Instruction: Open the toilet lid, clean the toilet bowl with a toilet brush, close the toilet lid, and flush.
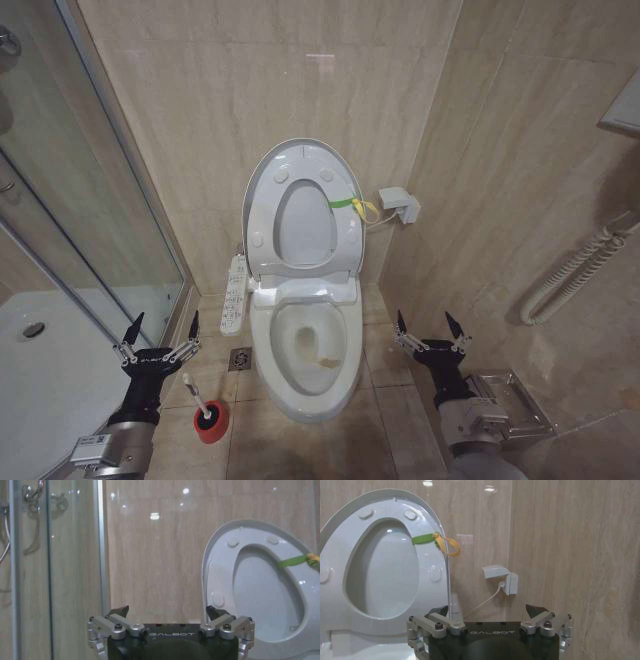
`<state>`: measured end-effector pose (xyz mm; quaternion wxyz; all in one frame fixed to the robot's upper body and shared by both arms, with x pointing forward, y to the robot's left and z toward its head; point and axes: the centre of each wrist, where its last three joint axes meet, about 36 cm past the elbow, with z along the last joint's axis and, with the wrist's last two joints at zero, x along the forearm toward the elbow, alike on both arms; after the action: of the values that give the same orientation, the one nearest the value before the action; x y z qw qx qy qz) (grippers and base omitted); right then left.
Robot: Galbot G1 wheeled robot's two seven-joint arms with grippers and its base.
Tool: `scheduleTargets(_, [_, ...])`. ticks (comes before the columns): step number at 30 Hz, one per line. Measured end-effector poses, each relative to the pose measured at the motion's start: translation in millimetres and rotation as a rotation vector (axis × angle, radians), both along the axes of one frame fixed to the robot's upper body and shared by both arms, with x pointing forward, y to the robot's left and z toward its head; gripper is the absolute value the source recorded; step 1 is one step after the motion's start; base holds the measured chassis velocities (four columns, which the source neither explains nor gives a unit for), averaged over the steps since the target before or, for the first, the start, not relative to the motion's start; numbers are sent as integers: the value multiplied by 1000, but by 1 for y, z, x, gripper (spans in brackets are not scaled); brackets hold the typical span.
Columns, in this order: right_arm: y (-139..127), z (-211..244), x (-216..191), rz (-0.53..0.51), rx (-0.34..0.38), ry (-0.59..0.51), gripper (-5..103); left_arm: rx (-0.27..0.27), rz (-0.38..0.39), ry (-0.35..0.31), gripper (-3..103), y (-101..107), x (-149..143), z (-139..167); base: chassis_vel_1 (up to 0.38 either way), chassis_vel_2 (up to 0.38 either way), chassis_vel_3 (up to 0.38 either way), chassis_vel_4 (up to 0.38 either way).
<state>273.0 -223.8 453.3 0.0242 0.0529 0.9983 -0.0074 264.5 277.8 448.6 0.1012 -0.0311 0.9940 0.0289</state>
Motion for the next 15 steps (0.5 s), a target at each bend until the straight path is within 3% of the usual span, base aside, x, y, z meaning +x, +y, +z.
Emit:
scheduleTargets(6, [0,0,0,0,0,0,100,-28,51,129,100,14,2,-53,0,0,0,0])
scheduleTargets(12, [0,0,0,0,0,0,100,-42,80,195,100,26,6,-93,0,0,0,0])
scheduleTargets(15, [0,0,0,0,0,0,100,-53,75,244,100,30,4,-133,0,0,0,0])
